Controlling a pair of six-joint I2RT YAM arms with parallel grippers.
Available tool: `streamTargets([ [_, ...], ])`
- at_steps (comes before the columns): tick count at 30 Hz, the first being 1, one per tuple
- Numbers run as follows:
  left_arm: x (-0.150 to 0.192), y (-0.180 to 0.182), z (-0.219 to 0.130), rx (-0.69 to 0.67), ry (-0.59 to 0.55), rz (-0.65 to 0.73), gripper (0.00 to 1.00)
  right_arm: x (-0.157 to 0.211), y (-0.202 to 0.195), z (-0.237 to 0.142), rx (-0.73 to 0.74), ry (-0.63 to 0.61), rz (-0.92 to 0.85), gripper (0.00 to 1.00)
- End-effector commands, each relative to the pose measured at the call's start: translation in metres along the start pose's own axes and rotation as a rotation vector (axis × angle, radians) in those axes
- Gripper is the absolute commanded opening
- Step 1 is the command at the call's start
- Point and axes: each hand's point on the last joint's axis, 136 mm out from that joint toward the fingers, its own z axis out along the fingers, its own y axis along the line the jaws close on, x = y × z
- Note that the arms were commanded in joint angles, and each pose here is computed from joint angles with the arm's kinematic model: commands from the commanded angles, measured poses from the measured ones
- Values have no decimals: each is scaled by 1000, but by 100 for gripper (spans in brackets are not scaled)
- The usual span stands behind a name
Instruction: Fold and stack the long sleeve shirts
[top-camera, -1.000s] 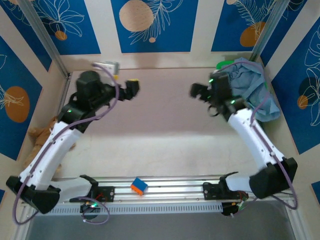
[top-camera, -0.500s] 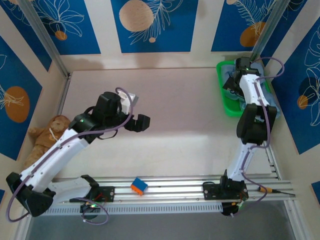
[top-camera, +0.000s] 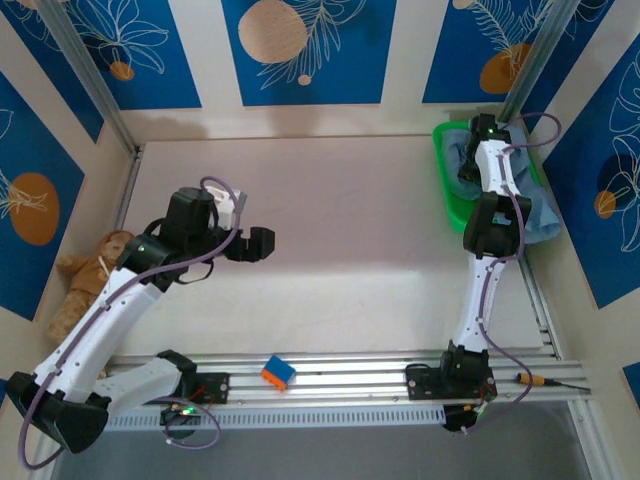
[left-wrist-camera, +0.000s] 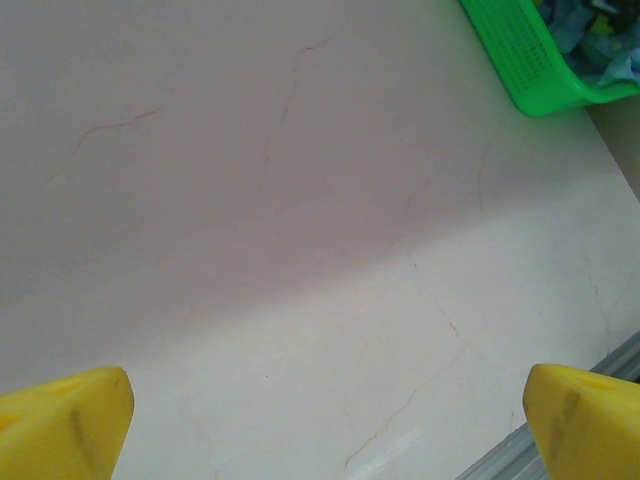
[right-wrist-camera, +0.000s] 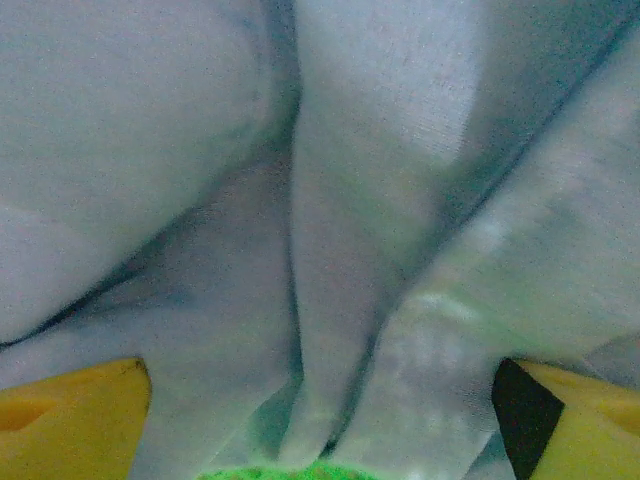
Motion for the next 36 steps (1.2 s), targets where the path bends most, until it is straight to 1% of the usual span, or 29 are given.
streamTargets([
  [1, -2, 2, -5, 32, -14, -52, 100, 10, -16, 4, 68, 51, 21, 76],
  [2, -3, 4, -6, 34, -22, -59, 100, 12, -17, 5, 64, 61, 30, 69],
  [4, -5, 6, -8, 36, -35, -68, 100, 15, -16, 1, 46, 77, 58, 47],
  [7, -5, 11, -12, 49, -49, -96, 100, 8, -9, -21, -51, 65, 115, 2],
  [9, -5, 16, -16, 55, -64, -123, 100, -3, 0, -48, -144, 15, 150, 0],
  [12, -6, 23, -22, 54, -88, -156, 100, -28, 18, -117, -335, -143, 156, 0],
  [16, -11, 31, -26, 50, -130, -186, 100, -50, 24, -237, -591, -320, 182, 0],
  [19, -20, 33, -29, 59, -181, -214, 100, -50, 31, -332, -867, -409, 179, 0],
  [23, -38, 34, -34, 72, -258, -228, 100, -23, 37, -474, -1319, -461, 81, 0],
  [25, -58, 30, -44, 86, -315, -224, 100, 2, 33, -556, -1568, -482, -7, 0],
  [27, -83, 21, -59, 106, -372, -203, 100, 32, 22, -628, -1784, -478, -110, 0],
  [30, -121, 3, -91, 128, -468, -159, 100, 83, -6, -724, -2076, -498, -273, 0],
  [31, -134, -2, -103, 132, -504, -147, 100, 98, -18, -750, -2174, -501, -307, 0],
  [33, -154, -11, -125, 135, -566, -128, 100, 118, -37, -785, -2330, -481, -323, 0],
  [35, -170, -18, -145, 146, -616, -122, 100, 130, -44, -805, -2438, -415, -310, 0],
  [36, -175, -22, -152, 162, -630, -120, 100, 133, -45, -810, -2463, -400, -311, 0],
])
